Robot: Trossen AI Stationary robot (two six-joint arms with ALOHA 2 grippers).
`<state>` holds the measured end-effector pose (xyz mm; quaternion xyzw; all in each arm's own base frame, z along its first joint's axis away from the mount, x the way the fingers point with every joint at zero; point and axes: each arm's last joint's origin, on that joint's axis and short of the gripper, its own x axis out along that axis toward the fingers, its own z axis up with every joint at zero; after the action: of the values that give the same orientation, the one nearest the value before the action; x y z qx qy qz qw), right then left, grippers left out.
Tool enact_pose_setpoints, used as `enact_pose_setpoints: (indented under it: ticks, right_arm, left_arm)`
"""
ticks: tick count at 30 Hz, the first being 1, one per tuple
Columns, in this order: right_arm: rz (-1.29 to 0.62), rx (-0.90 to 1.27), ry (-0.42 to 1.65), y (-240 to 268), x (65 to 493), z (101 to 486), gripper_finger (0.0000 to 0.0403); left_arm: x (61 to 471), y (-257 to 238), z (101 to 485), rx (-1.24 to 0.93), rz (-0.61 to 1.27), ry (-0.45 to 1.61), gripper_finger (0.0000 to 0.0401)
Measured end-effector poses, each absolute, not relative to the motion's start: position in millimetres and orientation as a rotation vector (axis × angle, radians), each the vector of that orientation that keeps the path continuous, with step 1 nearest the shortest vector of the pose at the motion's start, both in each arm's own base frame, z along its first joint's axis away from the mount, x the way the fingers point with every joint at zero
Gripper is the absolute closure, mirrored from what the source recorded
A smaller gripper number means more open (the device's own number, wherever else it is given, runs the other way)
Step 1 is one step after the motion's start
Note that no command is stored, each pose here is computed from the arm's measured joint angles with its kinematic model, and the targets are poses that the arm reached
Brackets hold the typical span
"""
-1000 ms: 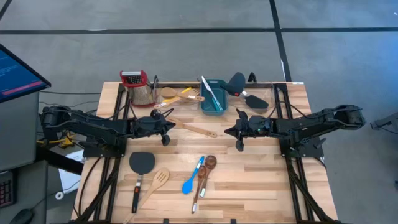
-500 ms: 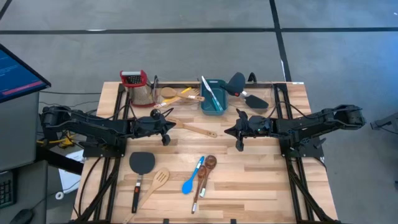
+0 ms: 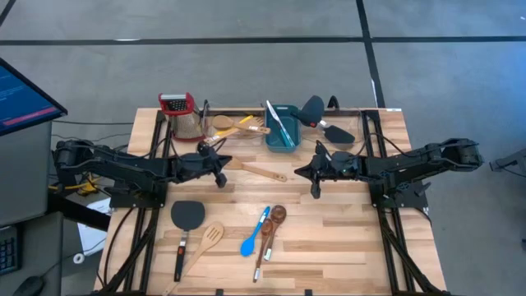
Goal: Pick & Place Kitchen Items
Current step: Put the brown slotted spoon into the left transparent bin
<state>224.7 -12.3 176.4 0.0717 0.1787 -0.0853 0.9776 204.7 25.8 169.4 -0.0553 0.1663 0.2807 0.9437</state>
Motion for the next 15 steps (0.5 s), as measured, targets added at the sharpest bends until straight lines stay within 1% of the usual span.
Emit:
enact_pose_setpoints:
  ticks: [9,15]
  right_arm:
    - [-0.170,0.145,0.355,-12.1,224.9,176.9,0.0403]
    - [-0.167,0.145,0.349,-11.7,225.1,177.4,0.0403]
  left_arm:
    - [205.1,29.6,168.5,-0.120,0.584,0.339,0.0399]
    - [208.5,34.6,154.5,-0.109,0.610,0.411,0.0399]
